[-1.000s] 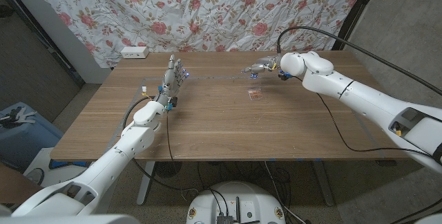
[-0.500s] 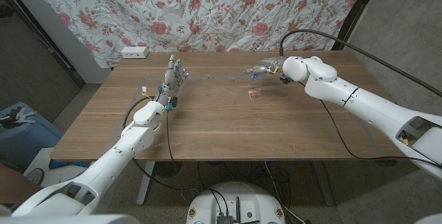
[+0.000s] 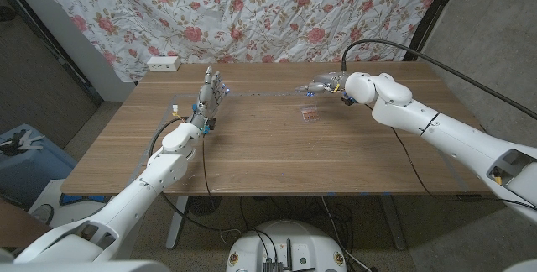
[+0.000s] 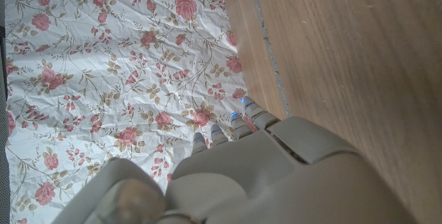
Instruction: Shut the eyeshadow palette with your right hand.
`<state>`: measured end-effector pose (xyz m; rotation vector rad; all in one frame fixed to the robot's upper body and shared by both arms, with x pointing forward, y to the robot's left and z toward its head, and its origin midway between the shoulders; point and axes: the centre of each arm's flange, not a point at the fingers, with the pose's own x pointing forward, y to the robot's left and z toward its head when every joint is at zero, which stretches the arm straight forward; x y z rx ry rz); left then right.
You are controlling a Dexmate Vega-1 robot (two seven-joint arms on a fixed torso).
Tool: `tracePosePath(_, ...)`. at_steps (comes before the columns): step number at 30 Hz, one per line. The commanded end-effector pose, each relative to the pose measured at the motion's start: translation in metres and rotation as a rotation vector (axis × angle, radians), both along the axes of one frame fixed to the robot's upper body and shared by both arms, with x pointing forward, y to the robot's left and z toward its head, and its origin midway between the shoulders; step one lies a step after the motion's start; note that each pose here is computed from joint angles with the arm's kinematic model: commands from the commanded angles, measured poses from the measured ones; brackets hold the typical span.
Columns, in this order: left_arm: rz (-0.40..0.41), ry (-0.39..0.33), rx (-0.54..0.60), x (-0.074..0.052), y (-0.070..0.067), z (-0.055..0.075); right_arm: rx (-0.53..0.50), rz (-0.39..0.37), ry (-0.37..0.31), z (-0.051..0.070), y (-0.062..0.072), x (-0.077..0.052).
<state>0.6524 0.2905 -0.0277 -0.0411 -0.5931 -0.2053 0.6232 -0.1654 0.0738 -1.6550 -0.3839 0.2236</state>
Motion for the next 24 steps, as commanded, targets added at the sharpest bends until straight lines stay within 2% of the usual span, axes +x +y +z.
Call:
tracePosePath(1, 0.000, -0.001, 0.000, -0.0002, 0.0000, 0.0000, -0.003, 0.002, 0.004, -0.0027, 0.0003, -0.0012)
tracePosePath(24, 0.000, 0.000, 0.000, -0.0001, -0.0002, 0.0001, -0.005, 0.010, 0.031, -0.0085, -0.0063, -0.0085)
